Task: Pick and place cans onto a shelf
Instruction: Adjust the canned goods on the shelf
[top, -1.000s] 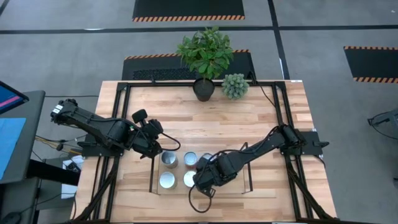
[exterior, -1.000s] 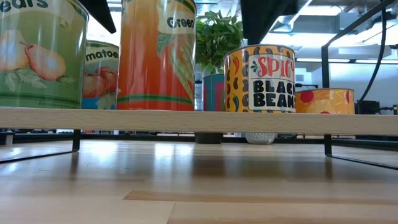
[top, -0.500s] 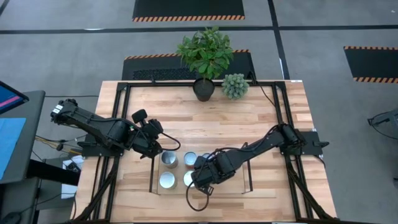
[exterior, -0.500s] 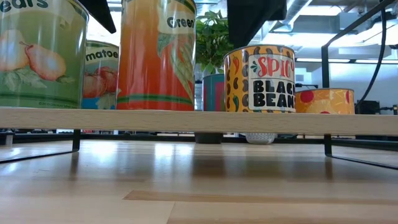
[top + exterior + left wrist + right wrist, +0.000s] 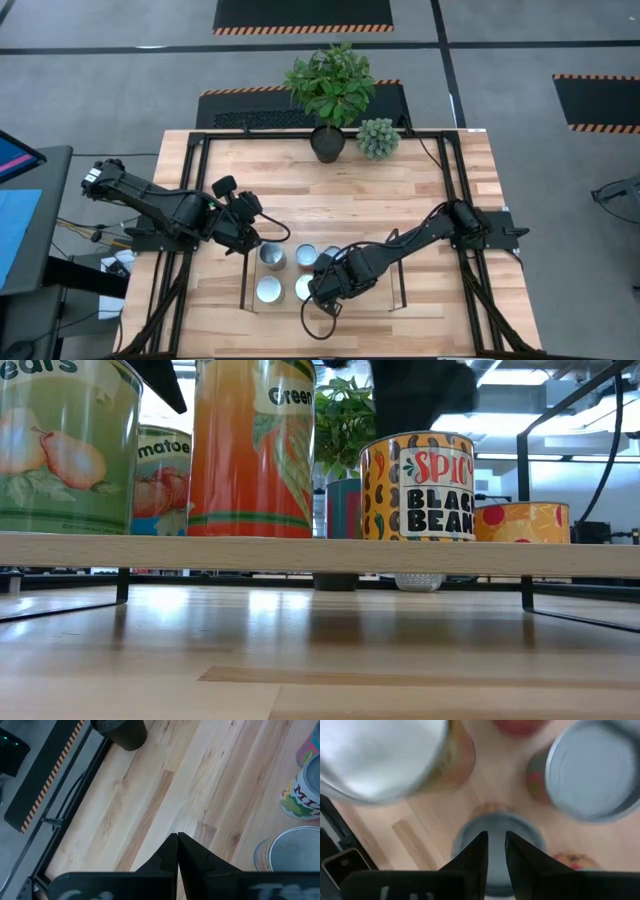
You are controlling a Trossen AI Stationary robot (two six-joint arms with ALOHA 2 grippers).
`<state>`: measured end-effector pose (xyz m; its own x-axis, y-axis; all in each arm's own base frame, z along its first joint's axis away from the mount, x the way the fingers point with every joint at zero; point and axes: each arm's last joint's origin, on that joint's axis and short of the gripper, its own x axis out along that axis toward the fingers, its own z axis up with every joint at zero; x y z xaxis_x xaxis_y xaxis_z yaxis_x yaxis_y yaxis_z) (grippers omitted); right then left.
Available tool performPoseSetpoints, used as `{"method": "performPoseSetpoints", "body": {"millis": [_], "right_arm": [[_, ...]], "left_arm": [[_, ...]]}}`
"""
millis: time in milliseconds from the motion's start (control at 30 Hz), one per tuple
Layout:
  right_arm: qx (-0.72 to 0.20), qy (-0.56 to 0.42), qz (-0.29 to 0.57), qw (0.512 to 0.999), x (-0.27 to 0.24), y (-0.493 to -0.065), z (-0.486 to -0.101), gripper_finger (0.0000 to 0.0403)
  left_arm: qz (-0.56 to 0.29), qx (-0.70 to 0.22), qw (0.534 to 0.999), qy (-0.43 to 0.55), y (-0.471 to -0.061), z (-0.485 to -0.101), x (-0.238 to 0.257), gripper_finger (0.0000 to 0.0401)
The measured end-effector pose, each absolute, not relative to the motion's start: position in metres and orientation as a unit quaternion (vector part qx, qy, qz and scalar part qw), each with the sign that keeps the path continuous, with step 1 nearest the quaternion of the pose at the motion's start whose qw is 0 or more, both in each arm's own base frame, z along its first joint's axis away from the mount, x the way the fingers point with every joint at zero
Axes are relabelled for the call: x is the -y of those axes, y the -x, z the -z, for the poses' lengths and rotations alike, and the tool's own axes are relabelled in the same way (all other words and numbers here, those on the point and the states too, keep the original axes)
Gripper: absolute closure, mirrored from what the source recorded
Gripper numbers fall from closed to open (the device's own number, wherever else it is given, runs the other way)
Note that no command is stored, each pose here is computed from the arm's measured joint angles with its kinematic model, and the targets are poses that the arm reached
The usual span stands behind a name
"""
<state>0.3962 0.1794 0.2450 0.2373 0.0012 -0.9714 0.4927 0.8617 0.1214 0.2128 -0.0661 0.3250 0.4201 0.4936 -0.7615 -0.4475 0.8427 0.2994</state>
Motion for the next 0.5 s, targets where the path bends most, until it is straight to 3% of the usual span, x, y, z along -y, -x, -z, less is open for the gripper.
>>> {"method": "performPoseSetpoints", "body": {"millis": [500], "right_arm": [[-0.587,-0.221,0.149,0.765,-0.1832,-0.3987,-0.2439,0.0311]], "left_arm": [[-0.279,-0.460,0.842,-0.025,-0.2128,-0.3250,0.0661,0.0401]]}}
